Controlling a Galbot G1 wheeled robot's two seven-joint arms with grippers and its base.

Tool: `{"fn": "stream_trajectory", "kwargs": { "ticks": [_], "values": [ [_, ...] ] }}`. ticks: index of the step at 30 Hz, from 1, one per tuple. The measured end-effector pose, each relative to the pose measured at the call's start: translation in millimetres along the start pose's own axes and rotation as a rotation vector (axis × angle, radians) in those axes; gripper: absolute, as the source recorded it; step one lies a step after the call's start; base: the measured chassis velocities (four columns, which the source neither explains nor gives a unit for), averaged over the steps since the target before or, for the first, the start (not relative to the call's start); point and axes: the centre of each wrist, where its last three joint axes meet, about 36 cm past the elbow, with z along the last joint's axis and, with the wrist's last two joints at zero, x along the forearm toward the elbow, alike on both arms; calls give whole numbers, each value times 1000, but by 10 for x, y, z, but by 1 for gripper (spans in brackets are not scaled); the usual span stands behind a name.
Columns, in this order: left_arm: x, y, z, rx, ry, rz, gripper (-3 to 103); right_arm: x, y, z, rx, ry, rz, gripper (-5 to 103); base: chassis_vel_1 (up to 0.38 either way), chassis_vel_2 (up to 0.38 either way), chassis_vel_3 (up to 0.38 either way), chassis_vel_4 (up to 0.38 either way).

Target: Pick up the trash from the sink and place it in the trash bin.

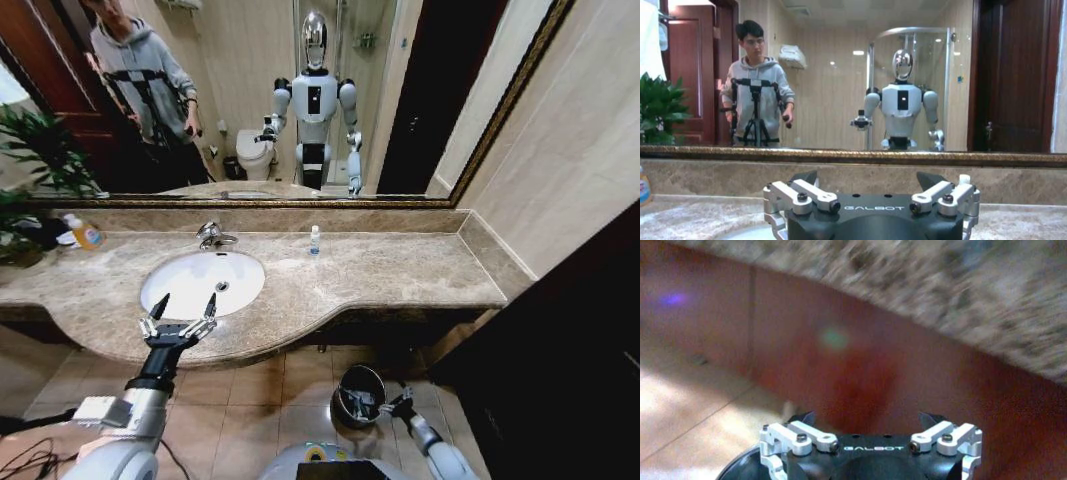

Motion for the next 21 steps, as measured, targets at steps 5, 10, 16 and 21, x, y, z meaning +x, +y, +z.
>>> {"fn": "stream_trajectory", "kwargs": {
  "ticks": [5,10,16,21],
  "values": [
    [0,0,0,0,0,0,100,289,-140,-249,-43,-76,115,100,0,0,0,0],
    [0,0,0,0,0,0,100,651,-364,-588,-58,-190,248,100,0,0,0,0],
    [0,0,0,0,0,0,100,1088,-712,-1375,-45,-372,377,100,0,0,0,0],
    [0,0,0,0,0,0,100,916,-799,-1977,-72,-475,343,100,0,0,0,0]
  ]
}}
